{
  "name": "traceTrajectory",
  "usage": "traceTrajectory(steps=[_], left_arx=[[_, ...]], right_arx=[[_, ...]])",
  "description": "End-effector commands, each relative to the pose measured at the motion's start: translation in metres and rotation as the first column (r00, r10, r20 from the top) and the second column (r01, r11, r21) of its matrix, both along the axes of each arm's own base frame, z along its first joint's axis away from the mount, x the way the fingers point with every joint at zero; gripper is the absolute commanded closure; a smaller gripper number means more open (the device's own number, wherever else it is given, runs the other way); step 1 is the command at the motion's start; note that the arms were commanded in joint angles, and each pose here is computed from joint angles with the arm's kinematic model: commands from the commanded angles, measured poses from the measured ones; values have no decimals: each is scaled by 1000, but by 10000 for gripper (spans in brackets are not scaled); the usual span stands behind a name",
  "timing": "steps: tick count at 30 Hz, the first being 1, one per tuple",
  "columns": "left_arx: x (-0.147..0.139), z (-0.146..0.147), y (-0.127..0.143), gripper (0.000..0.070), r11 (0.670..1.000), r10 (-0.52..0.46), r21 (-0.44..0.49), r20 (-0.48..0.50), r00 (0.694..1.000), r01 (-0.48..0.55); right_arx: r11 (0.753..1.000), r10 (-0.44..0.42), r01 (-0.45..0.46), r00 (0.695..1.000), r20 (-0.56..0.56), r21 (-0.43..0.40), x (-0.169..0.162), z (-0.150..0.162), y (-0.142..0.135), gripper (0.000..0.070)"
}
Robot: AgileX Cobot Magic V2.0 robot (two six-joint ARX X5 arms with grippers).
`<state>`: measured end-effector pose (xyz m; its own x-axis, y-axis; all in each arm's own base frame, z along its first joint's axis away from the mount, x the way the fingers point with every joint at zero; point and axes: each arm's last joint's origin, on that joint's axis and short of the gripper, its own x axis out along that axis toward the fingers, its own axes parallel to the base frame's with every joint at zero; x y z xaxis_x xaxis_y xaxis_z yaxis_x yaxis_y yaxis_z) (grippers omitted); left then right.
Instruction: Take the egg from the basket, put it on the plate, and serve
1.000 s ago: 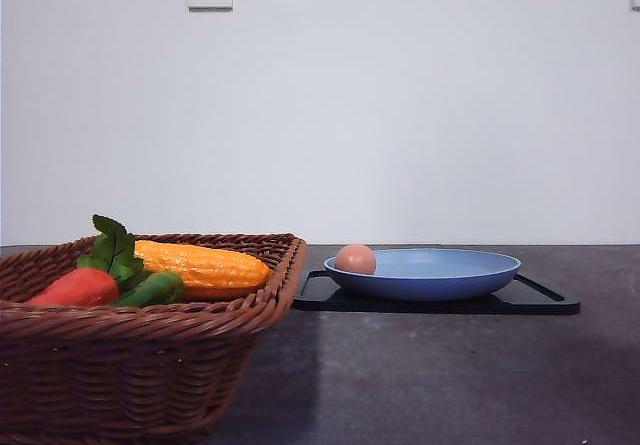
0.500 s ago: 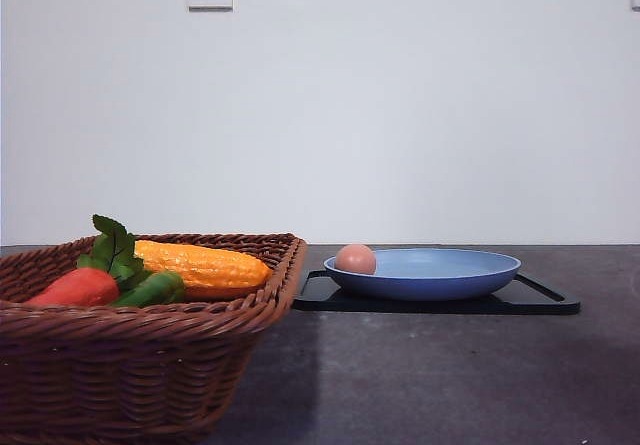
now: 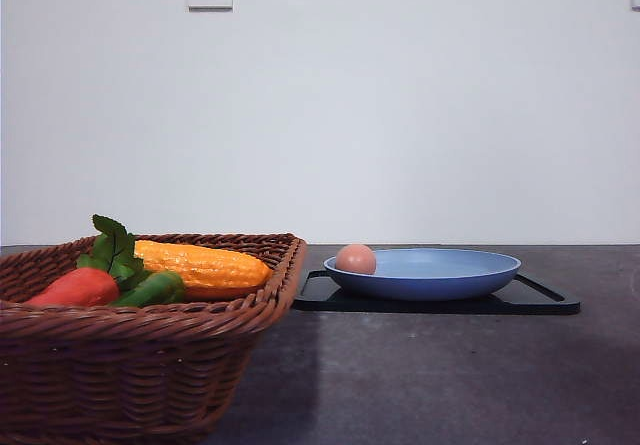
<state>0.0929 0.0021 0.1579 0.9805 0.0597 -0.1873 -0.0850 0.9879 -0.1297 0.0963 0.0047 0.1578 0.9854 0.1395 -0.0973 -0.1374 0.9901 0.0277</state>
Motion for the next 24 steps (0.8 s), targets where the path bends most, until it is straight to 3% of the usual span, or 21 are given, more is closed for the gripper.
traceTrajectory(steps=[1, 24], left_arx=[[1, -9, 0, 700, 1000, 2, -2, -39, 999, -2], [1, -9, 0, 700, 1000, 2, -2, -39, 999, -2]], right_arx=[[1000, -3, 3, 1000, 4, 10, 0, -1, 0, 700], [1000, -3, 3, 1000, 4, 10, 0, -1, 0, 700]])
